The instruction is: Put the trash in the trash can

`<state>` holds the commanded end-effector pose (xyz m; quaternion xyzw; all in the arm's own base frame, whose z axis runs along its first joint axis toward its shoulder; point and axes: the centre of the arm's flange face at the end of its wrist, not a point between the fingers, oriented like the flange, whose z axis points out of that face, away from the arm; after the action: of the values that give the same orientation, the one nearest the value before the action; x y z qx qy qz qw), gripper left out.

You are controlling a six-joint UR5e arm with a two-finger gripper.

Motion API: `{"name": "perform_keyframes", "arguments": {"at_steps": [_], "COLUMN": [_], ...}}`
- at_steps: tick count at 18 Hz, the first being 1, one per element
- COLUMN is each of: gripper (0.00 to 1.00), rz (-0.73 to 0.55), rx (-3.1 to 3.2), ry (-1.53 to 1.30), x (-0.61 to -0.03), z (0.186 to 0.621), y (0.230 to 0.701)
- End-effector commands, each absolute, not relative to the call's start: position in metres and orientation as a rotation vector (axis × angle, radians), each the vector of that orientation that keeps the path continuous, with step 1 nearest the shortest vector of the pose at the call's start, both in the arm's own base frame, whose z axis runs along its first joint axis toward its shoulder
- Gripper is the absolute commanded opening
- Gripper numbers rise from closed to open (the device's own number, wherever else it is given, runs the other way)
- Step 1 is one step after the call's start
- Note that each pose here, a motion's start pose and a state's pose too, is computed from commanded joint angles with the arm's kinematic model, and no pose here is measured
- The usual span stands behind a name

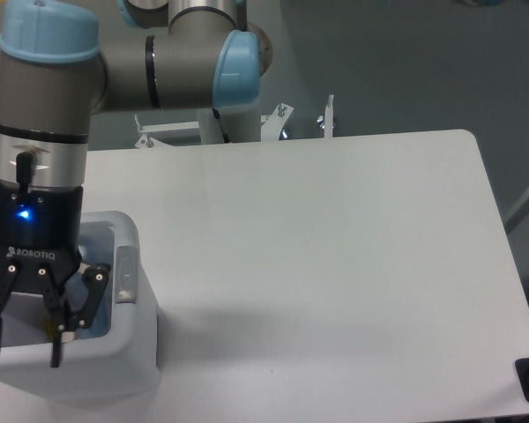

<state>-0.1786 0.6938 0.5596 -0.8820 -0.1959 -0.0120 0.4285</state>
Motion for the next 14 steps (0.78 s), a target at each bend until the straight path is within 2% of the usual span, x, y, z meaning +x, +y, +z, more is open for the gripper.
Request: {"name": "perform_keyframes", "arguments": {"at_steps": [3, 8, 14], "gripper": [1.0, 1.0, 1.0], "rz": [0.009, 0.301, 0.49], "rx": [-2.209, -2.223, -2.341], "ry": [-0.526, -0.768, -0.735], "x": [-0.191, -0.281, -0.368], "z": [0.555, 0.533, 0.511], "y": [0.688, 0.652, 0.583]}}
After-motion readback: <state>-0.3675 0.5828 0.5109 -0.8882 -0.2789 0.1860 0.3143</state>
